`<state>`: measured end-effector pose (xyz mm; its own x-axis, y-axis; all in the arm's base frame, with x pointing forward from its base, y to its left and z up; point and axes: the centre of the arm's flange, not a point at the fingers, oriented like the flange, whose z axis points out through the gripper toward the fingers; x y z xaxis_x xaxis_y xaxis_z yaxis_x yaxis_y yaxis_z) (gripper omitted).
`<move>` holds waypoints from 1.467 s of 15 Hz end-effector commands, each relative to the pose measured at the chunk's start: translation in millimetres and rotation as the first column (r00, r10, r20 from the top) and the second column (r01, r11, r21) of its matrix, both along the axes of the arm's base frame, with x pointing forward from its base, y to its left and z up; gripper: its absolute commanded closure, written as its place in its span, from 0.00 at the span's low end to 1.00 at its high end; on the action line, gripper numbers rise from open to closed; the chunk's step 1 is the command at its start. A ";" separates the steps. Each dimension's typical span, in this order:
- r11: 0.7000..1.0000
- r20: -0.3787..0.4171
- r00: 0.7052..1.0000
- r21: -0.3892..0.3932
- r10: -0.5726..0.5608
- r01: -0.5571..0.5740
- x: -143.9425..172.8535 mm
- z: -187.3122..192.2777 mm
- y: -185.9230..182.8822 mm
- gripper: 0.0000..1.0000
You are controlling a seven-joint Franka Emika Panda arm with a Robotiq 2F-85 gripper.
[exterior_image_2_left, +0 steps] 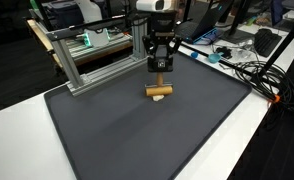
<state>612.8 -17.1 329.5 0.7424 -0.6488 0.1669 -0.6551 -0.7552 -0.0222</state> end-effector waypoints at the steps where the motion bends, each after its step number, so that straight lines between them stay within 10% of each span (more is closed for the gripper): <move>1: 0.999 -0.021 0.999 -0.020 -0.029 0.029 21.5 -12.7 -7.4 0.78; 9: 0.997 -0.003 0.997 -0.014 -0.072 0.072 38.5 -15.6 -23.3 0.78; 15: 0.998 0.073 0.996 0.017 -0.060 0.059 4.7 56.8 -48.3 0.78; 22: 0.999 -0.057 0.998 0.040 0.030 -0.028 -22.4 36.6 -2.0 0.78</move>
